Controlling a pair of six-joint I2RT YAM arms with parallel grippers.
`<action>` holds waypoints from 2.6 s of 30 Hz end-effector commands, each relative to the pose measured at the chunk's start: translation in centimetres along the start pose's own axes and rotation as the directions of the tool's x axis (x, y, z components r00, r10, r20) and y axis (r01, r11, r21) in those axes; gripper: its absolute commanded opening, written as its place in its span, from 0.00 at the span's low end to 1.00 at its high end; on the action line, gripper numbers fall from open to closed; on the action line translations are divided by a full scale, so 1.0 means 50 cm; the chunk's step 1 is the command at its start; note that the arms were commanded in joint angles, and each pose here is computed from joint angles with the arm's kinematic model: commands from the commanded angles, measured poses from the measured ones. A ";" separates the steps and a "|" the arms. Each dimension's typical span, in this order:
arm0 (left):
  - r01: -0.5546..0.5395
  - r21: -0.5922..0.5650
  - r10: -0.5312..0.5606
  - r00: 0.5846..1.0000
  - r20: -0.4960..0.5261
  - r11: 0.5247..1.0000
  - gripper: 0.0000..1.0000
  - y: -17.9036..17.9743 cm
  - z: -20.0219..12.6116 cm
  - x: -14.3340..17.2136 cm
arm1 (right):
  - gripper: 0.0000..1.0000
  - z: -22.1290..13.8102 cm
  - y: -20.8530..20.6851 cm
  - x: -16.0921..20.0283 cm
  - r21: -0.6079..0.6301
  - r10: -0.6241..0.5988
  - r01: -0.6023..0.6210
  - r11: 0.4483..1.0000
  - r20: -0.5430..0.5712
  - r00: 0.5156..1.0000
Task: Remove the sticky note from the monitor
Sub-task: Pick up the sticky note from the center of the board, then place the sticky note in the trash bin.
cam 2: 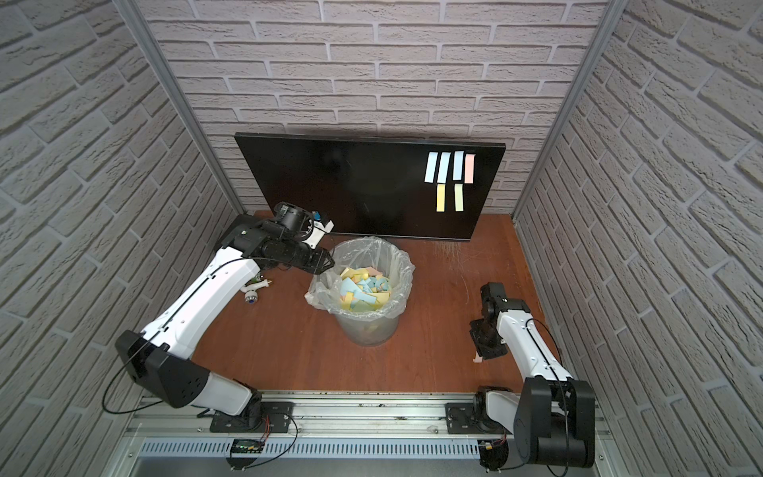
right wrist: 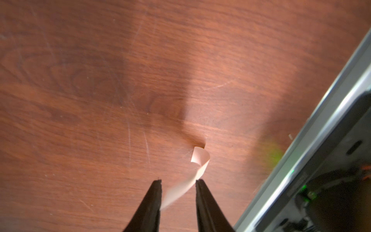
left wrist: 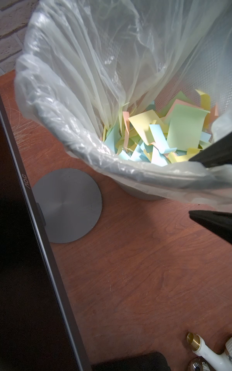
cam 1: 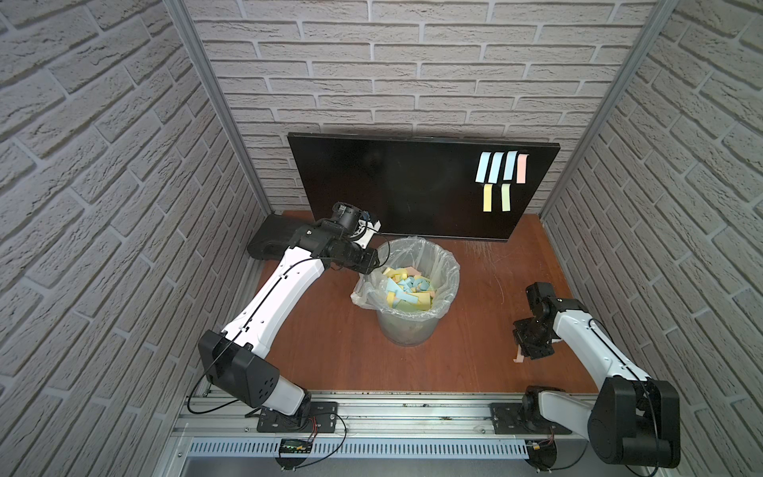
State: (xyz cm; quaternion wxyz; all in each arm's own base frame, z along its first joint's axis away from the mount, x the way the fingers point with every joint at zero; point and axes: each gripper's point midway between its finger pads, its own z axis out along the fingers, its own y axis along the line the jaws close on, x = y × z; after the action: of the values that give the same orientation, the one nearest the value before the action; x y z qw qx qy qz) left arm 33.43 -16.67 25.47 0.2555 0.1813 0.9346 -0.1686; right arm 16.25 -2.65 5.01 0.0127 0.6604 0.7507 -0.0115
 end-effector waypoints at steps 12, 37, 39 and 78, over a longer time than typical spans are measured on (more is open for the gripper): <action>0.005 -0.016 -0.005 1.000 0.007 1.000 0.39 0.012 0.001 0.001 | 0.03 -0.076 0.022 0.018 -0.204 -0.111 0.109 0.973 0.004 0.994; 0.011 -0.033 -0.012 1.000 -0.009 0.999 0.37 0.025 0.009 0.001 | 0.03 -0.737 0.249 0.249 -0.810 -0.439 0.548 -0.212 0.579 0.687; 0.012 -0.033 -0.012 1.000 -0.010 0.999 0.37 0.026 0.008 0.001 | 0.03 -0.744 0.269 0.292 -0.777 -0.484 0.584 -0.233 0.614 0.623; 0.013 -0.023 -0.013 1.000 -0.007 1.000 0.37 0.023 0.004 -0.006 | 0.50 -0.507 0.330 0.618 -0.438 -0.820 0.827 -0.352 0.571 -0.046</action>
State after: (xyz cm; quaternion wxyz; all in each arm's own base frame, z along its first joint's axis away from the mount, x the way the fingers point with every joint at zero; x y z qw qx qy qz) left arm 33.74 -16.25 25.01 0.2494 0.1749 0.9381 -0.1648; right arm 29.65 29.16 29.14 0.2821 -0.1455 0.9193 0.2326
